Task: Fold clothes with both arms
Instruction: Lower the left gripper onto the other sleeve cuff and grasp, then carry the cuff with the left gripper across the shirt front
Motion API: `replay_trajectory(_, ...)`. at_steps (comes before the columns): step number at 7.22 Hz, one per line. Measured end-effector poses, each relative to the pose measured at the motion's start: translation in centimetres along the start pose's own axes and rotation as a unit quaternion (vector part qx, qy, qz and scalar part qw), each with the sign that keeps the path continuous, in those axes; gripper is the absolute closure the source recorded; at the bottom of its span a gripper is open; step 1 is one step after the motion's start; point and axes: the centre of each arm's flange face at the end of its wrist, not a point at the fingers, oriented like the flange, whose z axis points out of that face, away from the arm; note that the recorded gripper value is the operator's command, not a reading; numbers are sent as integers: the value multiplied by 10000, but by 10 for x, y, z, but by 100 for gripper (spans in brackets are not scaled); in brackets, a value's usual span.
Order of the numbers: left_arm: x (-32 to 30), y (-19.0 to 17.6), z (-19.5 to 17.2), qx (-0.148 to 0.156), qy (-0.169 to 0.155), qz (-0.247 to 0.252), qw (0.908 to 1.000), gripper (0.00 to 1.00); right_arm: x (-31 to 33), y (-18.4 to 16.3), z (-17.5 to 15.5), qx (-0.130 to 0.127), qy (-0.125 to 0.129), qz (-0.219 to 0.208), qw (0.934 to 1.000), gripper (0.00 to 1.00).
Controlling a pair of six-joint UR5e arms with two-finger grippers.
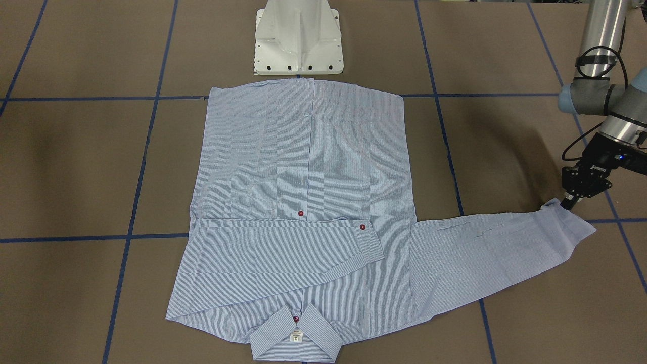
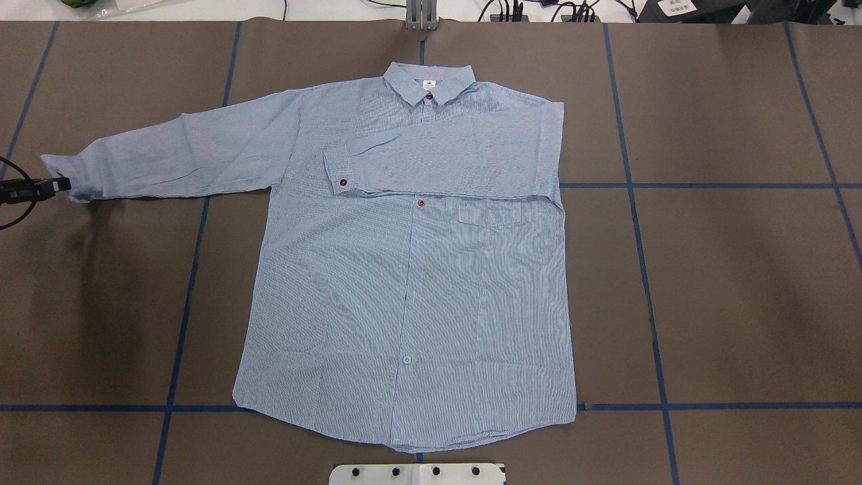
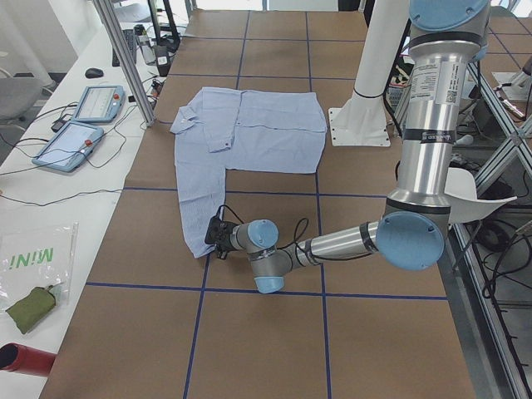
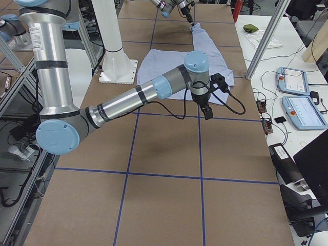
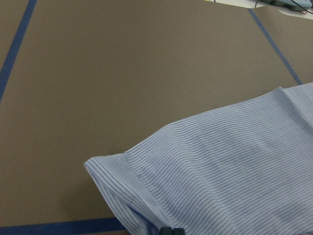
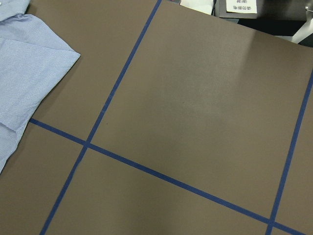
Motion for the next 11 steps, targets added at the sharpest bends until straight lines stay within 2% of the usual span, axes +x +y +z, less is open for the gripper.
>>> replay_trajectory(1, 27, -18, 0, 181, 243, 338, 9990, 100, 0, 1, 0, -5, 0, 5, 10000, 0)
replay_trajectory(3, 108, -69, 9, 761, 842, 1146, 9869, 100, 1, 3, 1, -18, -1, 16, 10000, 0)
replay_trajectory(4, 160, -85, 27, 867, 1225, 1341, 9795, 100, 1, 4, 2, -23, -1, 22, 10000, 0)
replay_trajectory(5, 217, -88, 51, 815, 1646, 1321, 9741, 100, 2, 6, 3, -18, -1, 20, 10000, 0)
replay_trajectory(7, 329, -96, 81, 616, 2458, 614, 9654, 100, 4, 10, 4, -20, -1, 23, 10000, 0)
replay_trajectory(8, 373, -102, 89, 523, 2677, 316, 9616, 100, 5, 11, 5, -25, -1, 25, 10000, 0)
replay_trajectory(11, 503, -111, 120, 461, 2508, -220, 9667, 100, 4, 13, 4, -25, -3, 27, 10000, 0)
